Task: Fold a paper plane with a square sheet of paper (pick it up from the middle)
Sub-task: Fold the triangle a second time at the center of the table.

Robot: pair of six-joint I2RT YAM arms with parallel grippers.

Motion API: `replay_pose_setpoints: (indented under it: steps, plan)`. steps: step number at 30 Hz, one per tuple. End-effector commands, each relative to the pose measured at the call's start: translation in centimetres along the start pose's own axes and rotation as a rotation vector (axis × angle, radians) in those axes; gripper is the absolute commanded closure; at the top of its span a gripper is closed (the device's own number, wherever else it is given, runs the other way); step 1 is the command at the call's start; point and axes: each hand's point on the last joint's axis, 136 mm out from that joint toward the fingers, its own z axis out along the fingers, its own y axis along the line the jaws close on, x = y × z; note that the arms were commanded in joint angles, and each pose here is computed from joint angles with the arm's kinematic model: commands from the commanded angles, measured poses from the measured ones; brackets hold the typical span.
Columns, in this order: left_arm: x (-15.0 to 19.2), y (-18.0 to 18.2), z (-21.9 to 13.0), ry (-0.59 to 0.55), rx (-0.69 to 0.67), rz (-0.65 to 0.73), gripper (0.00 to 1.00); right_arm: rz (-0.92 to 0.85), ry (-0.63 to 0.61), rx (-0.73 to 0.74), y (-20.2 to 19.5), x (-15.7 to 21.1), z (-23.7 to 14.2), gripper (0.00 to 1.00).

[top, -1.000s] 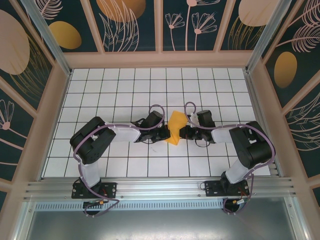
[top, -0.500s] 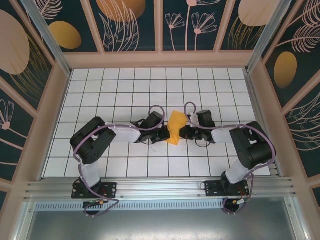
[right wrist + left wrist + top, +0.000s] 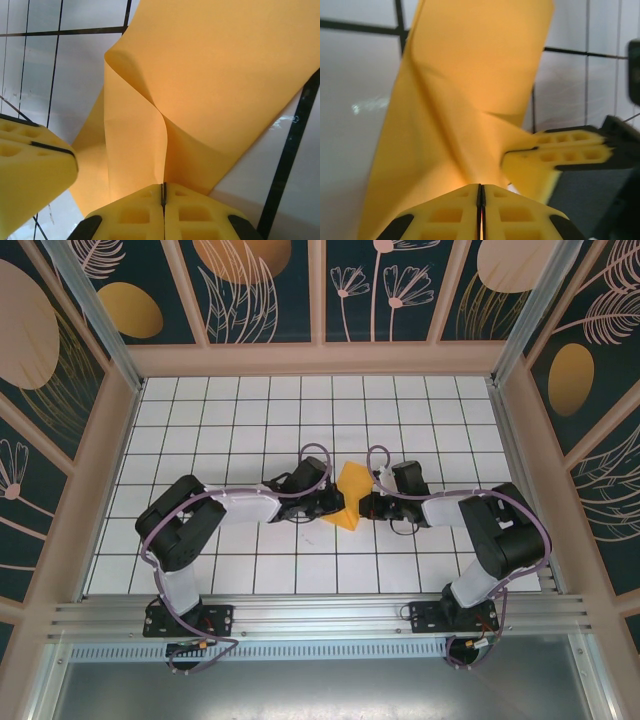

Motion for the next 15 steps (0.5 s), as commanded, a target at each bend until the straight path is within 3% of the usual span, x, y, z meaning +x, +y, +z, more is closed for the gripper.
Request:
replay_pose_setpoints:
  steps: [1, 15]
  plan:
    - [-1.9, -2.9, -0.5, -0.057, 0.053, 0.025, 0.87, -0.024, 0.015, 0.026, -0.2, 0.1, 0.3, 0.92]
    - [-3.0, -1.2, 2.2, -0.078, -0.036, -0.033, 0.92, -0.019, 0.019, 0.030, -0.4, 0.3, 0.4, 0.92]
